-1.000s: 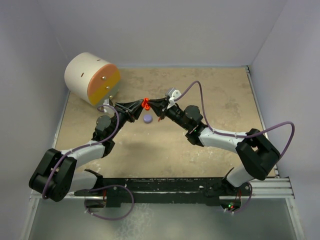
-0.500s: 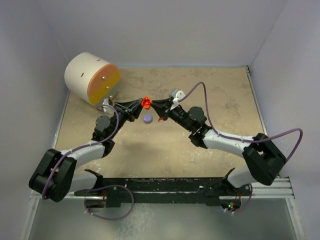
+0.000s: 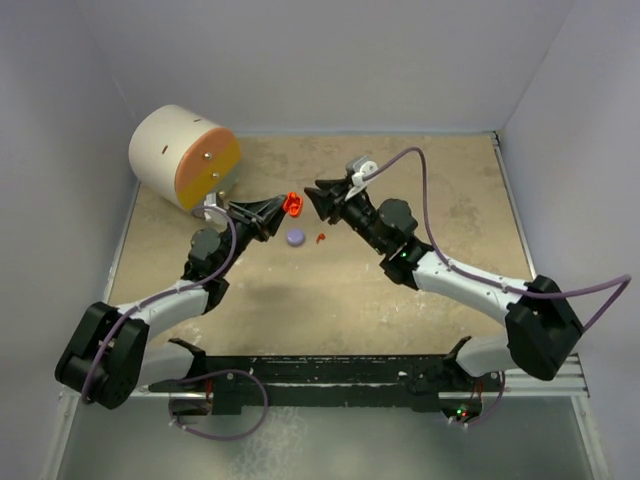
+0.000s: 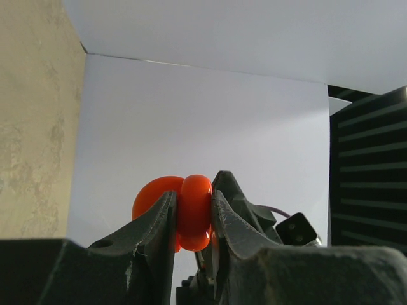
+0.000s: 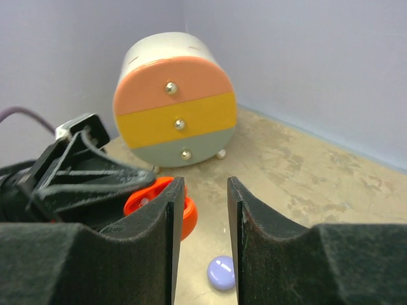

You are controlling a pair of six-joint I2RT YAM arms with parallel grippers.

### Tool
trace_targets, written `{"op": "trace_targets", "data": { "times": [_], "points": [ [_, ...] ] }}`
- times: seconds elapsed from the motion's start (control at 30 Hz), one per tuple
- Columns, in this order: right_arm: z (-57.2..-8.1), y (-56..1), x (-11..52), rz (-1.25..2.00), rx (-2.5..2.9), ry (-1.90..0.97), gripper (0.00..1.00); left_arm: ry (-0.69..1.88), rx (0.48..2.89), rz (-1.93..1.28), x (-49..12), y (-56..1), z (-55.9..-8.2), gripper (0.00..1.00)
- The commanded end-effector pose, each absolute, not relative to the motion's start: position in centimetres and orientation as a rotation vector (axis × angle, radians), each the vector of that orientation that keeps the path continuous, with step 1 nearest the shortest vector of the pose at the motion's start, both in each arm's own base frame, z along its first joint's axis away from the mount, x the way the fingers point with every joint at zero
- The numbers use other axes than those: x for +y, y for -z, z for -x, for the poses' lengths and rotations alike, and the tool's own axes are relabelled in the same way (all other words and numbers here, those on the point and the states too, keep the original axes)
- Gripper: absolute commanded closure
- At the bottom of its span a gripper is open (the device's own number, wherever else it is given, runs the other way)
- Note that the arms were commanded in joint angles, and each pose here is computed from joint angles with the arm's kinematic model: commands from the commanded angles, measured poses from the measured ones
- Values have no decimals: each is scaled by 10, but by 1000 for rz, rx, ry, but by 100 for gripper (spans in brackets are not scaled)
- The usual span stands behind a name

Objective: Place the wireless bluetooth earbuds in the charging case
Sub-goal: Place the earbud in the charging case.

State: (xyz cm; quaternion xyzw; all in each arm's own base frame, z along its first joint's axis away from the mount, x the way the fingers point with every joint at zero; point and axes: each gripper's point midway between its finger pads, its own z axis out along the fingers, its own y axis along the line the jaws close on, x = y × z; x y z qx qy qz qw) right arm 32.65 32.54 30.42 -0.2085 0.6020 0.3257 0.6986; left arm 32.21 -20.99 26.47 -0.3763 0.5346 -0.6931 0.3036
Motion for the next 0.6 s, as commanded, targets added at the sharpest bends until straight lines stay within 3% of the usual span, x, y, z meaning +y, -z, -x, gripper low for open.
{"op": "trace_targets", "data": {
  "times": [0.0, 0.57],
  "points": [
    [-349, -331, 322, 350, 1376, -684, 64, 1762, 1392, 887, -207, -290, -325, 100],
    [-369, -303, 341, 327, 1528, -644, 60, 1613, 1476, 855, -208, -272, -335, 100]
  ]
}}
